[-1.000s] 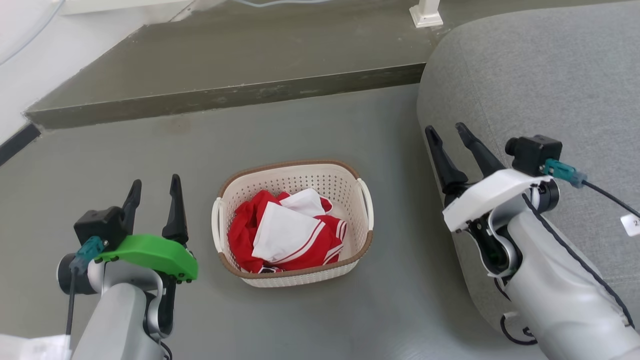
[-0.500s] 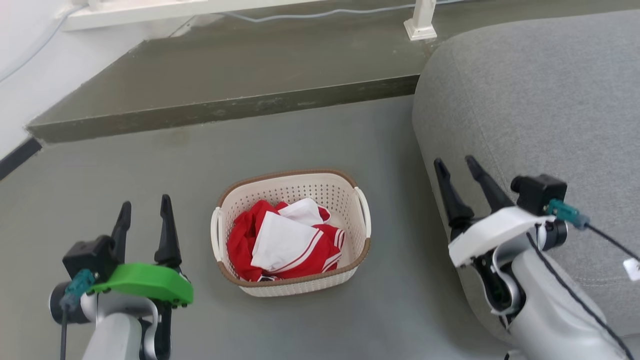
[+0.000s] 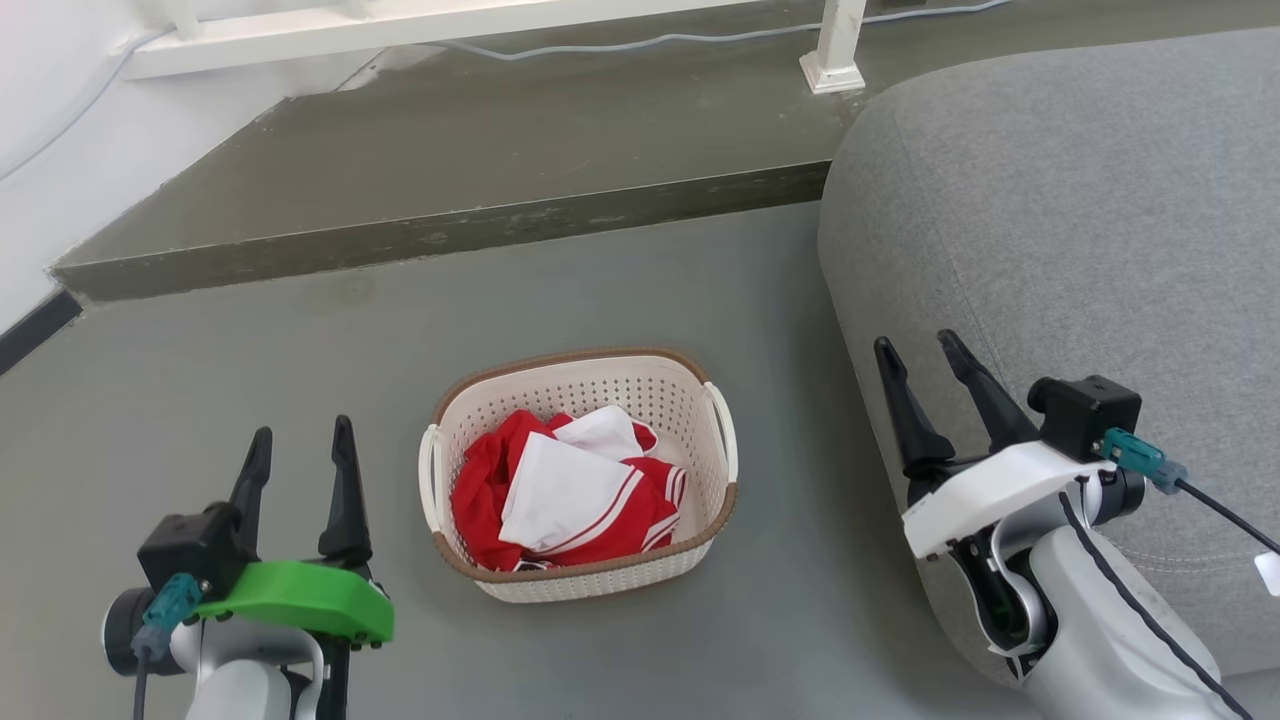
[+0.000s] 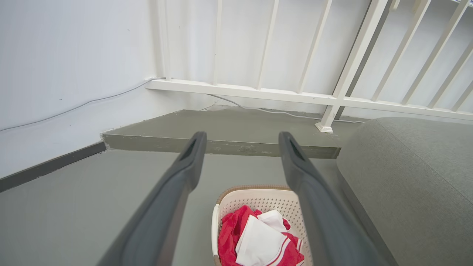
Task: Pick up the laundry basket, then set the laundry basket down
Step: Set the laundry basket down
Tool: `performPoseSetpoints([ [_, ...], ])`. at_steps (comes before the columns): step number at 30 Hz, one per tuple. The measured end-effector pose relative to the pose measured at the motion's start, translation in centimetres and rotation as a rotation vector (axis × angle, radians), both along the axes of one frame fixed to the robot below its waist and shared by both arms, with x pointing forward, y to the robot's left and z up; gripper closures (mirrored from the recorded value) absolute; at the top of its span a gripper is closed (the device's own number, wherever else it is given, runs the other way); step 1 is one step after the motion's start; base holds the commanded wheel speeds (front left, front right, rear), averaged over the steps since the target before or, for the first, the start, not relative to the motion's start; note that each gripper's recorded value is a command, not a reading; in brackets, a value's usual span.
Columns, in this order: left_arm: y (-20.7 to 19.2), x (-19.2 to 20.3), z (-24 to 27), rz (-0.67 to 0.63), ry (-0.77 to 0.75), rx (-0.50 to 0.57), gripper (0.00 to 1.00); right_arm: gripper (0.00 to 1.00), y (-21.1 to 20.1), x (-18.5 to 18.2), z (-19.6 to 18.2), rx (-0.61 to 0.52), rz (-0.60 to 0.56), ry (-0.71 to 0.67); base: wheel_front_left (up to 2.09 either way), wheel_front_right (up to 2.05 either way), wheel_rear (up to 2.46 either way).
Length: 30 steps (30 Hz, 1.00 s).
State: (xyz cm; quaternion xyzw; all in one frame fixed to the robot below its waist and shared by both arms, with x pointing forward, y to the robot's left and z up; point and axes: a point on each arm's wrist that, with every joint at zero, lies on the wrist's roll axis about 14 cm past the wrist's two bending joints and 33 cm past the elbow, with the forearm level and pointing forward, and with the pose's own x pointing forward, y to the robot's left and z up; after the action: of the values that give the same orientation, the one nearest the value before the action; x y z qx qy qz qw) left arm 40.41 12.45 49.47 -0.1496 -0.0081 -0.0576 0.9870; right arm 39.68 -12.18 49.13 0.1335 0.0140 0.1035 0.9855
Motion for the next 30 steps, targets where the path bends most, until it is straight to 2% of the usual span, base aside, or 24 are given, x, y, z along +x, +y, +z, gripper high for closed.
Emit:
performPoseSetpoints([
  [30, -0.03, -0.73, -0.16, -0.009, -0.001, 0.003, 0.0, 0.0, -0.6, -0.92, -0.48, -0.011, -0.029, 0.001, 0.0, 0.0, 0.0],
])
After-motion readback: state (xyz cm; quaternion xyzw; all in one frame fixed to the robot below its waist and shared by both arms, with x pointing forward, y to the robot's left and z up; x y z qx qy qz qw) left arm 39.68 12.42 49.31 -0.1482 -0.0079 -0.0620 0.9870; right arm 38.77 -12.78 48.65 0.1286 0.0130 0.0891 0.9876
